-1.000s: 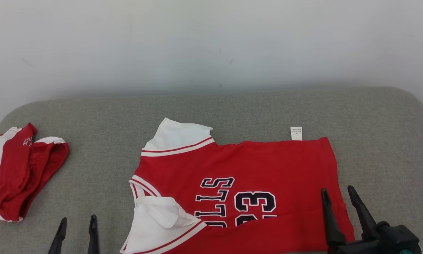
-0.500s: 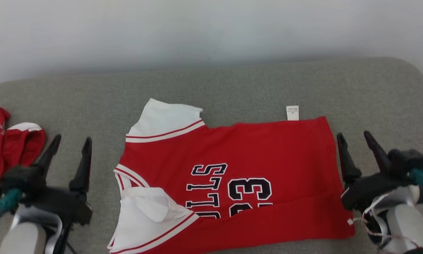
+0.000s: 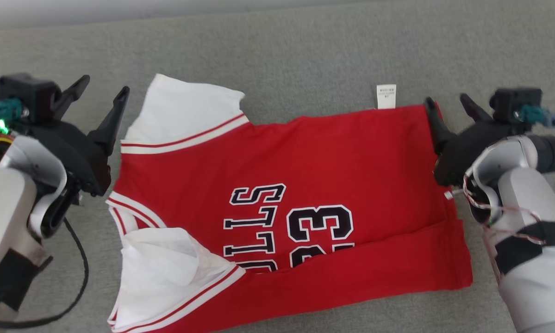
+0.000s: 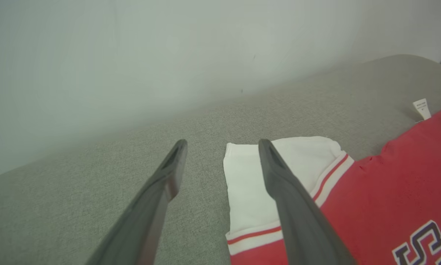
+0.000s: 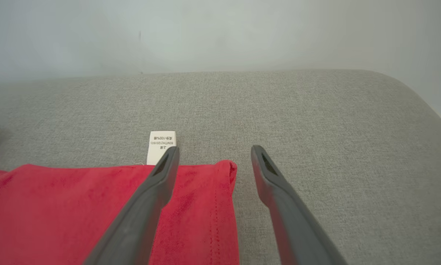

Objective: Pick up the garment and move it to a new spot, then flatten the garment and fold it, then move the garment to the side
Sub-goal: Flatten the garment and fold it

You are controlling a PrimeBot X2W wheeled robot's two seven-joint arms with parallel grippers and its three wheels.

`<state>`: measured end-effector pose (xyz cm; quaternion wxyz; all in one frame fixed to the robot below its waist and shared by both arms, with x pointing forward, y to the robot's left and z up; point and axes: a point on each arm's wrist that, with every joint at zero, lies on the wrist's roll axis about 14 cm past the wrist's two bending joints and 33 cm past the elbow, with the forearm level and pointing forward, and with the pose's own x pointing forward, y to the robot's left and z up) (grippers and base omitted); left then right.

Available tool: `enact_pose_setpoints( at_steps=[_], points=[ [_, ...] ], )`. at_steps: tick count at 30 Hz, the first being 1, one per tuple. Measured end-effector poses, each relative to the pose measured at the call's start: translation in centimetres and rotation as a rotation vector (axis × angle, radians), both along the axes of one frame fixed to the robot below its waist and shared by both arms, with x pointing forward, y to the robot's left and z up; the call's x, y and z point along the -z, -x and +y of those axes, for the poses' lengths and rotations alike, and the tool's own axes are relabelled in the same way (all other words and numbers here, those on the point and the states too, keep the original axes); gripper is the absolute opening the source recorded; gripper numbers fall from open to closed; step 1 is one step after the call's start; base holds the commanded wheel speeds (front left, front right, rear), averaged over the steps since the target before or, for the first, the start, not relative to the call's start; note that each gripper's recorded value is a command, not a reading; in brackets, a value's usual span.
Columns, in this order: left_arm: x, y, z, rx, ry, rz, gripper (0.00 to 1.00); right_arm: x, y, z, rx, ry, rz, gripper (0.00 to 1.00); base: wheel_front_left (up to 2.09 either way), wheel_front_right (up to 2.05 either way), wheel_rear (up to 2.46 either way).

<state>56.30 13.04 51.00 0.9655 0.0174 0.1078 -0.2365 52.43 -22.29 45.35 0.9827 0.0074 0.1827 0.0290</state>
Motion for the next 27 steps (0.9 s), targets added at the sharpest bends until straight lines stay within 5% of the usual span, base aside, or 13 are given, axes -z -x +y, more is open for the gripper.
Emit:
enact_pose_setpoints(
  at_steps=[9,27],
  points=[
    [4.7,-3.0,-2.2,0.072,-0.067,0.172,1.0,3.3,-1.4,-0.7,0.024,0.005,0.166,1.0,0.0,0.0,0.0],
    [9.9,-6.0,-3.3,0.085,-0.126,0.308,1.0,5.6,-1.9,-1.0,0.035,0.008,0.283,1.0,0.0,0.0,0.0]
  ],
)
